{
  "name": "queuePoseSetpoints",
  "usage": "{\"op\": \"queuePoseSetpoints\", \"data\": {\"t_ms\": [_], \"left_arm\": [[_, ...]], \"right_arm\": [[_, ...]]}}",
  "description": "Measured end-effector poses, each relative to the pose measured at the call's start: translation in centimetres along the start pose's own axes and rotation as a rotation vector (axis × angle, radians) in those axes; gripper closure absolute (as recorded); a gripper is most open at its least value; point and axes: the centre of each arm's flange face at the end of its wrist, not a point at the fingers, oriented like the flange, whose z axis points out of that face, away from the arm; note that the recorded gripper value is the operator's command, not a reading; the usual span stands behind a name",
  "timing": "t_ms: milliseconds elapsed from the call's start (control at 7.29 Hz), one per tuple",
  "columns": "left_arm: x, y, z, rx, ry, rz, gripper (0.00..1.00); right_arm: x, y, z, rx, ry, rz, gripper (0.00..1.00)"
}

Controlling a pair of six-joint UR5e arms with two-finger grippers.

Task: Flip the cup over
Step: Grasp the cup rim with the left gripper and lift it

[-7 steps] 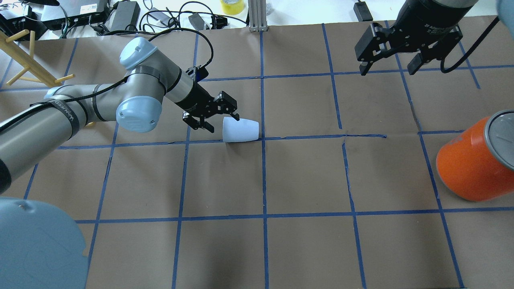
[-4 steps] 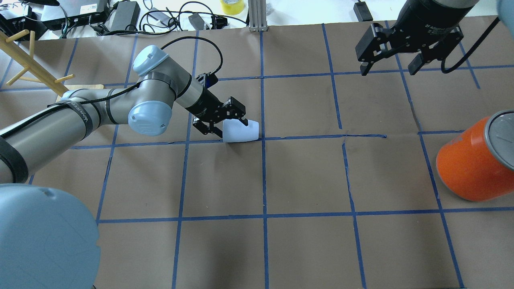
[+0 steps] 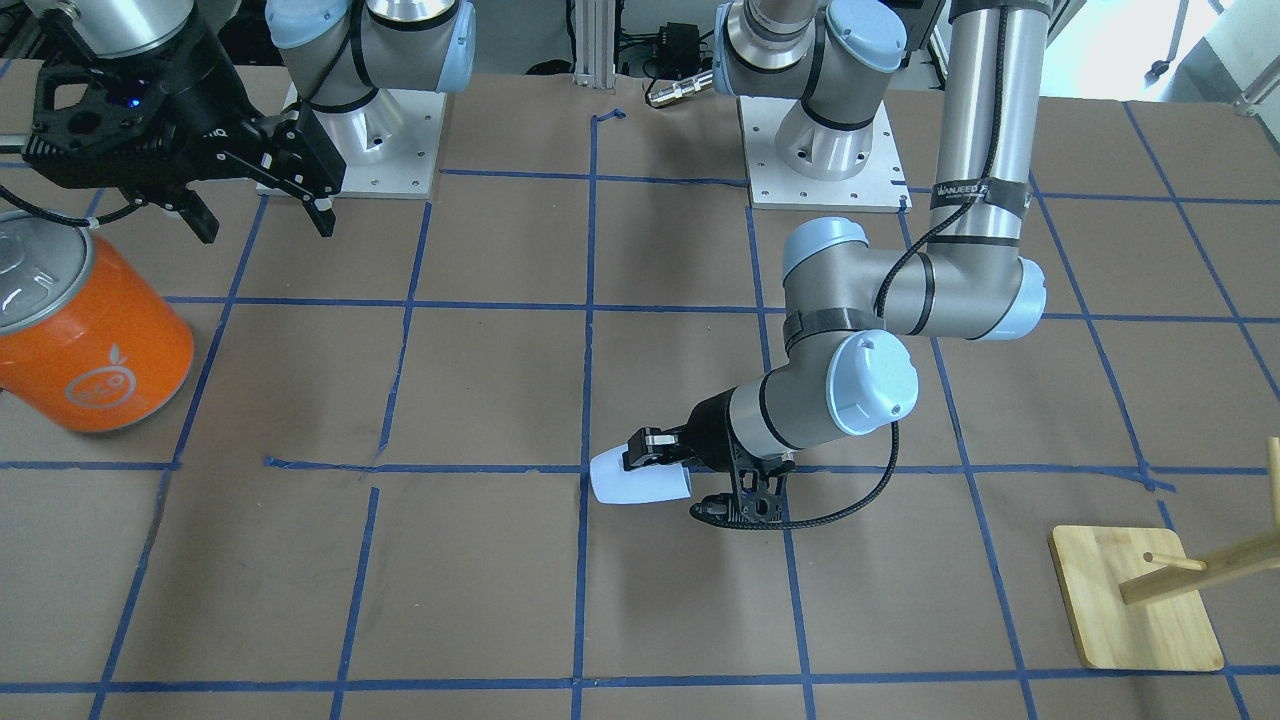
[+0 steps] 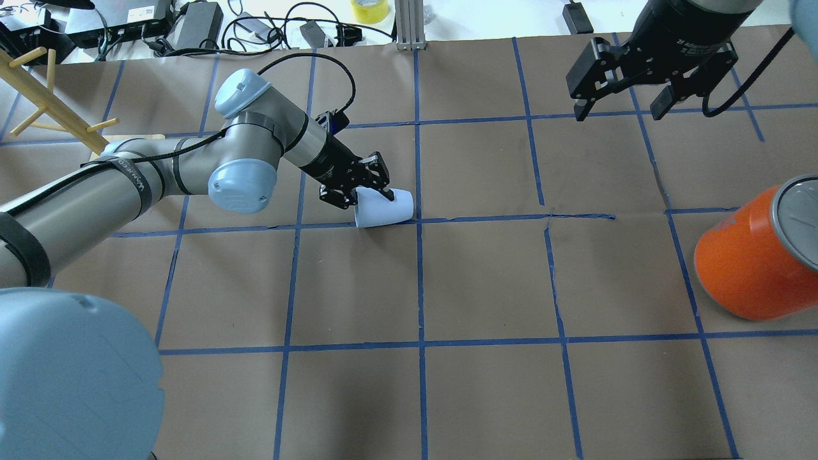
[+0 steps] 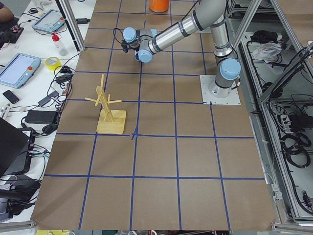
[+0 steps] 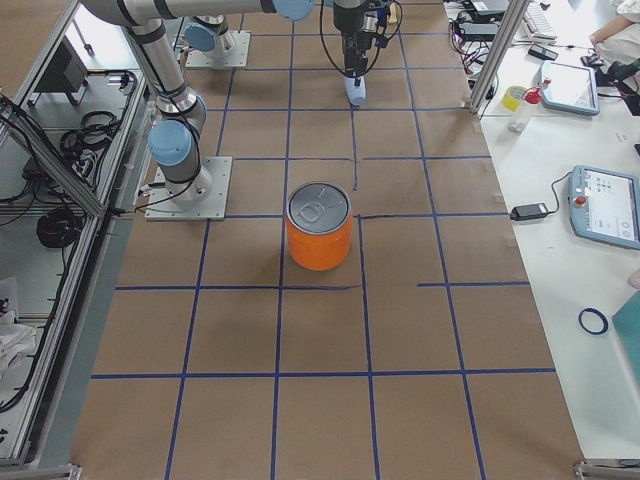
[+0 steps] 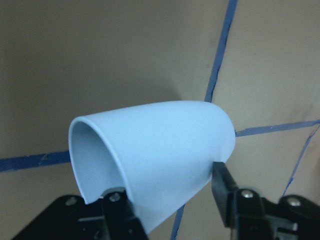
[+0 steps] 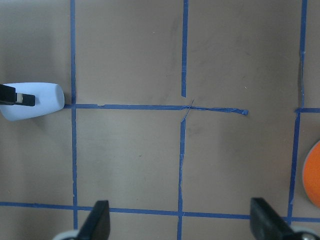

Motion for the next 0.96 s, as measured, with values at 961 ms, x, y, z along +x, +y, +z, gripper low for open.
{"op": "queuePoseSetpoints", "data": {"t_ms": [961], "left_arm": [[2.0, -3.2, -6.4, 0.186, -0.235, -0.126, 1.00]], "right_arm": [[0.1, 0.1, 0.2, -0.009, 0.001, 0.001, 0.00]]}}
